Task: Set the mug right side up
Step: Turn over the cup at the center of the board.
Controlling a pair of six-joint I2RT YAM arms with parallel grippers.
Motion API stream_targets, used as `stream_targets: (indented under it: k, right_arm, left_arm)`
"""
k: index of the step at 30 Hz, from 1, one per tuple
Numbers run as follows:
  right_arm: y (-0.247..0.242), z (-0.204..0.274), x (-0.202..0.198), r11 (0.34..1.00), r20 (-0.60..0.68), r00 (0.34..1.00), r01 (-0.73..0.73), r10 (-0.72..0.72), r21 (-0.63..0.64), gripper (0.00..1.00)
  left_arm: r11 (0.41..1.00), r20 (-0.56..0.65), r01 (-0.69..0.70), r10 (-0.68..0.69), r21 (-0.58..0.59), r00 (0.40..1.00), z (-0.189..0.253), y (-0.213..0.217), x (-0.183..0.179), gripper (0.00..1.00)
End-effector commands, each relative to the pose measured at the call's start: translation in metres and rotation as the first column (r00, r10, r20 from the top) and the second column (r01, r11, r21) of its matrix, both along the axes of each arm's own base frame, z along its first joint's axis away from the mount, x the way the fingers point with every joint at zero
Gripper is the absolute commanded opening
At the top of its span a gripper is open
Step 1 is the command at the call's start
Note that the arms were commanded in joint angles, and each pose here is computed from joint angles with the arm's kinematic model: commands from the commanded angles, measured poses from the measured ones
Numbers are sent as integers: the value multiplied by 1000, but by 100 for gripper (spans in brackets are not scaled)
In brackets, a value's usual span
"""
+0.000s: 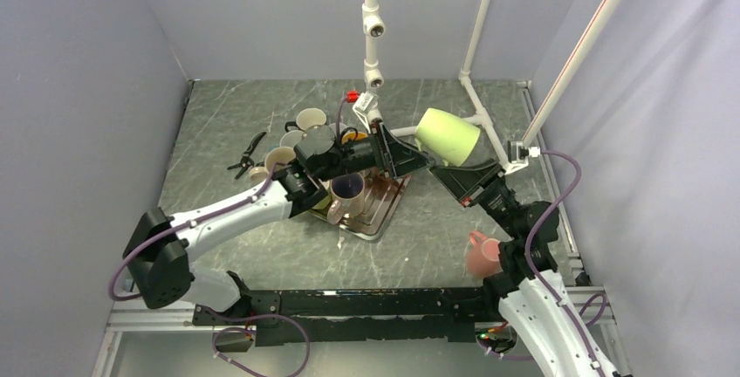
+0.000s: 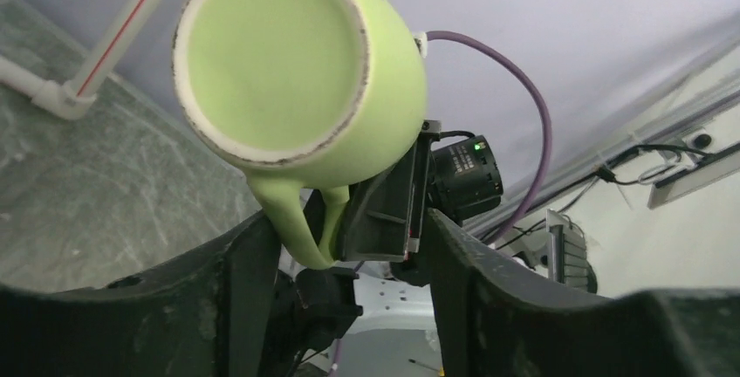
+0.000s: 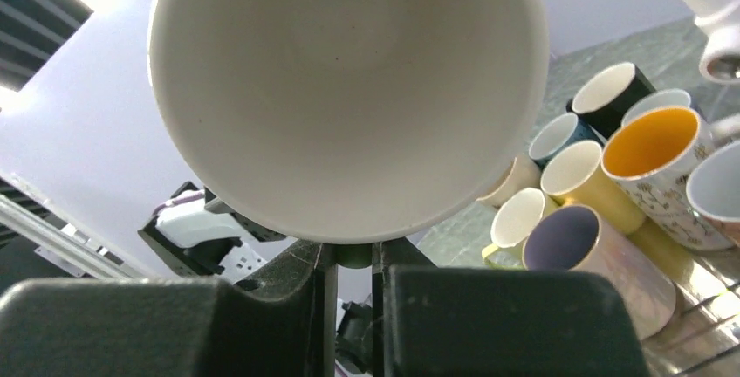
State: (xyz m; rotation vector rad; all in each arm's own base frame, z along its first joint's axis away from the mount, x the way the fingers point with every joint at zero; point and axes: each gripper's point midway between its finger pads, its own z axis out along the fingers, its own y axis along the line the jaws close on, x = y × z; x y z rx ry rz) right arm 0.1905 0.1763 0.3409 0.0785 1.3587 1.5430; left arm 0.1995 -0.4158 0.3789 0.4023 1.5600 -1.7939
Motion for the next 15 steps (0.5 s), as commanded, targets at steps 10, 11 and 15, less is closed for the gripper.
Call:
stream_targets:
  k: [10, 11, 15]
  right_arm:
    - [-4, -32, 21, 899, -2, 995, 86, -96, -429, 0]
    - [-5, -38, 20, 885, -13, 996, 76, -93, -459, 0]
    - [-3, -68, 13, 826, -107, 991, 6, -81, -564, 0]
  left_arm:
    - [842, 189, -380, 331, 384, 925, -54, 72, 28, 78]
    - [794, 199, -424, 374, 436, 906, -65, 83, 33, 78]
    - [699, 260, -510, 441, 501, 859, -83, 115, 38, 78]
